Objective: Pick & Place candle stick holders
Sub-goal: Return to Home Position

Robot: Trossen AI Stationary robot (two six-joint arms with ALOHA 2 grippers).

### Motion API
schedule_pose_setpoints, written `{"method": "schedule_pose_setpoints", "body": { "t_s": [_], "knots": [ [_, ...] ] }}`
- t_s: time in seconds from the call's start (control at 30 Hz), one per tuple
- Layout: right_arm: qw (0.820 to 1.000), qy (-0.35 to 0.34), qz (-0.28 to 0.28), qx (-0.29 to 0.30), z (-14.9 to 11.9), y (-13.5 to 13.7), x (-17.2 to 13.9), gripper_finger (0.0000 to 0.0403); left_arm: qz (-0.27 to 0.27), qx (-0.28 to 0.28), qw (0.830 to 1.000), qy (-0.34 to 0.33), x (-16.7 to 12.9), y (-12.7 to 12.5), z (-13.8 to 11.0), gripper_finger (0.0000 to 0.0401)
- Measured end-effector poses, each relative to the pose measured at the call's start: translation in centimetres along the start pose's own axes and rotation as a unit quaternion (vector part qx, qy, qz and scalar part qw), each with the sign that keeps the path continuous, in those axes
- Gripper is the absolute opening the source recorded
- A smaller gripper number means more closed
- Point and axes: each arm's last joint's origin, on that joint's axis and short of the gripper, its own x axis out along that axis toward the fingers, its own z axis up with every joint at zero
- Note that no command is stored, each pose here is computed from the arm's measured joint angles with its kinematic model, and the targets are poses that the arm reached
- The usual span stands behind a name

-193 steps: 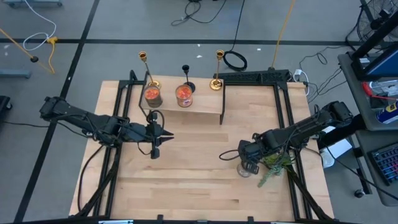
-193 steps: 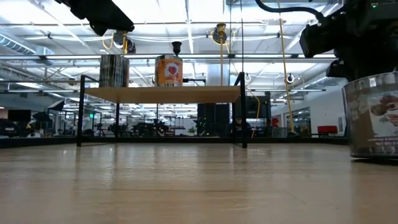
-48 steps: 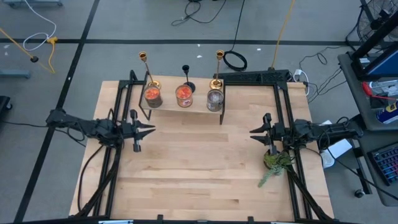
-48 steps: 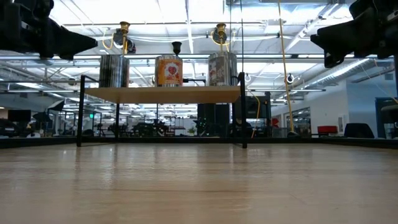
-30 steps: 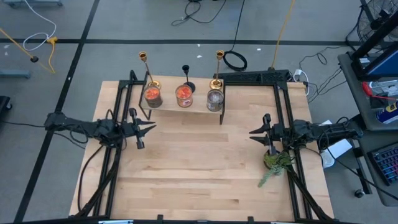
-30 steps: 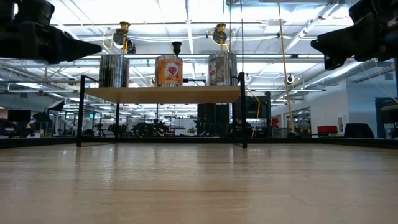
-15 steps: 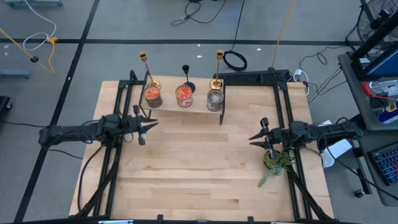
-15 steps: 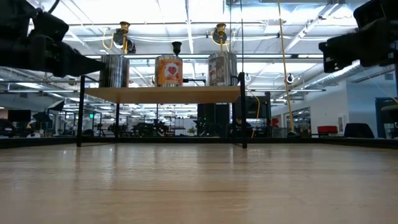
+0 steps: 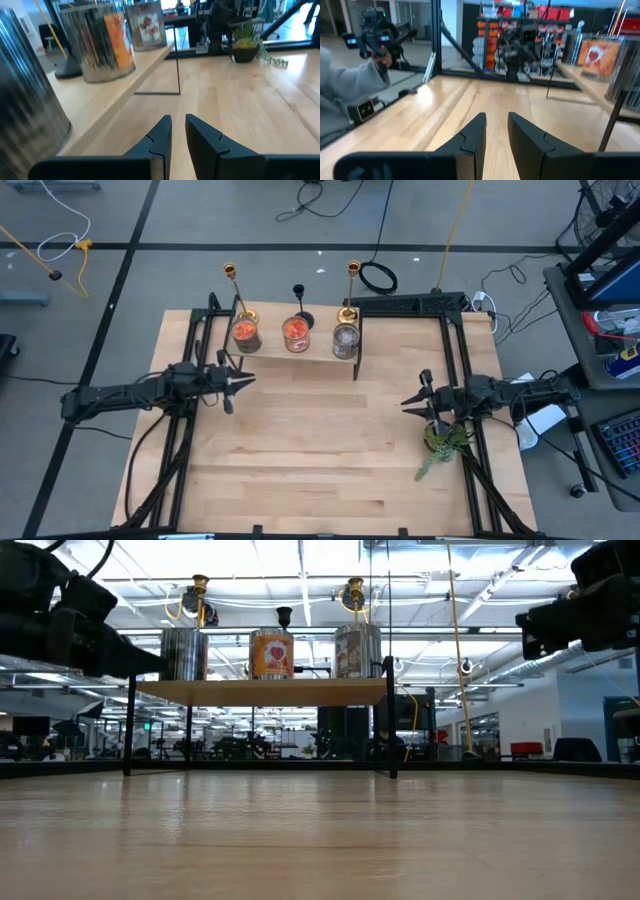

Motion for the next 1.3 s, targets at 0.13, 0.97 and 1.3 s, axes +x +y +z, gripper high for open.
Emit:
{"method": "schedule_pose_setpoints", "body": {
  "t_s": [0.13,0.97,1.3],
  "knots": [
    [0.999,0.034,-0.001,0.000,-0.7,0.0,0.0,0.0075,0.000,0.004,1.000,0.019,0.0,0.0,-0.3,0.0060],
    [1.000,-0.005,0.001,0.004,0.1,0.0,0.1,0.0075,0.002,0.002,1.000,0.025,0.0,0.0,-0.4,0.0060],
    [1.000,-0.007,0.000,0.004,0.1,0.0,0.1,0.0075,0.004,0.002,1.000,0.018,0.0,0.0,-0.3,0.0060]
  ]
}}
